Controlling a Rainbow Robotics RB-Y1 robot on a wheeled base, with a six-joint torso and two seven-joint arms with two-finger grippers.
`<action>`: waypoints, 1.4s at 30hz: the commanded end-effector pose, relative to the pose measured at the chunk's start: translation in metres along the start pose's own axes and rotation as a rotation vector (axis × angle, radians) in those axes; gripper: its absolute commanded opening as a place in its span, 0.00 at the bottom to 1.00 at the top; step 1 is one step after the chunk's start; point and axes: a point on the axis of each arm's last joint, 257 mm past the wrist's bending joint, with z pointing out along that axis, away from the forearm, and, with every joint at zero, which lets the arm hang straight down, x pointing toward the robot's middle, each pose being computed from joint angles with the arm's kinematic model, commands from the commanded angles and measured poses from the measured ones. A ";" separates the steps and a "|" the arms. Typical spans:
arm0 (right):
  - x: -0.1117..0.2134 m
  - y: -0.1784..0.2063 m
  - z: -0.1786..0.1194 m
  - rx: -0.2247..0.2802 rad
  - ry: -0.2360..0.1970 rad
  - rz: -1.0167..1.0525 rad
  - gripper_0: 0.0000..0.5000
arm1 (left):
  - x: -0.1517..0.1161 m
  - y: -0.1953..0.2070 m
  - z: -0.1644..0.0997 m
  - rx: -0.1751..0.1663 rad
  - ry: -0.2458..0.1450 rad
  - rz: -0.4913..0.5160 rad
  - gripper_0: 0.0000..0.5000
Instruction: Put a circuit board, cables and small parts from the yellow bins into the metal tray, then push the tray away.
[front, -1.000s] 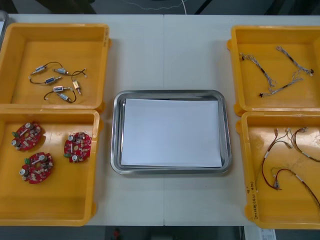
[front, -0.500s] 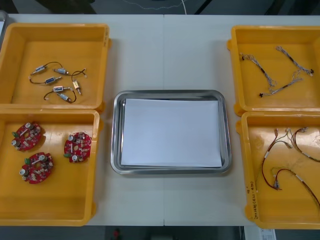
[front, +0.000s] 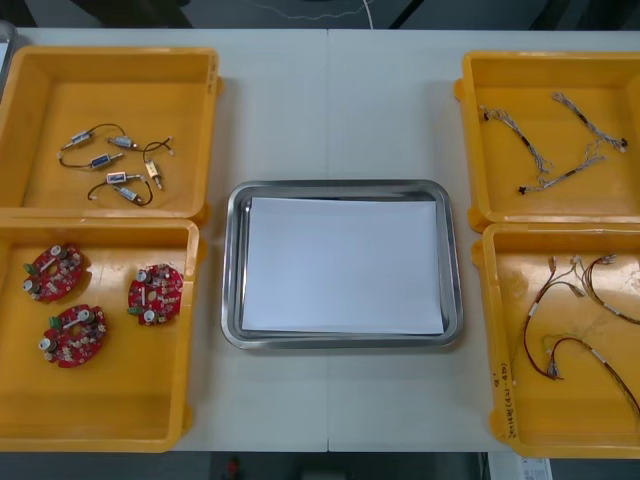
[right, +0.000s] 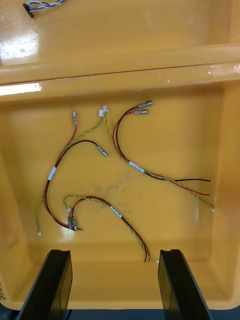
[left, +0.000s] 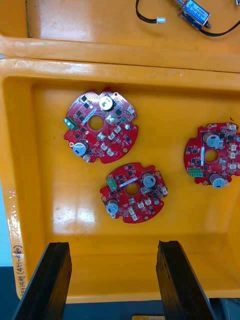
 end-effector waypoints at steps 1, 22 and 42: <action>0.000 0.001 -0.001 0.002 -0.003 -0.004 1.00 | 0.000 0.000 0.000 0.000 -0.001 0.002 1.00; 0.000 0.001 -0.001 0.002 -0.003 -0.004 1.00 | 0.000 0.000 0.000 0.000 -0.001 0.002 1.00; 0.000 0.001 -0.001 0.002 -0.003 -0.004 1.00 | 0.000 0.000 0.000 0.000 -0.001 0.002 1.00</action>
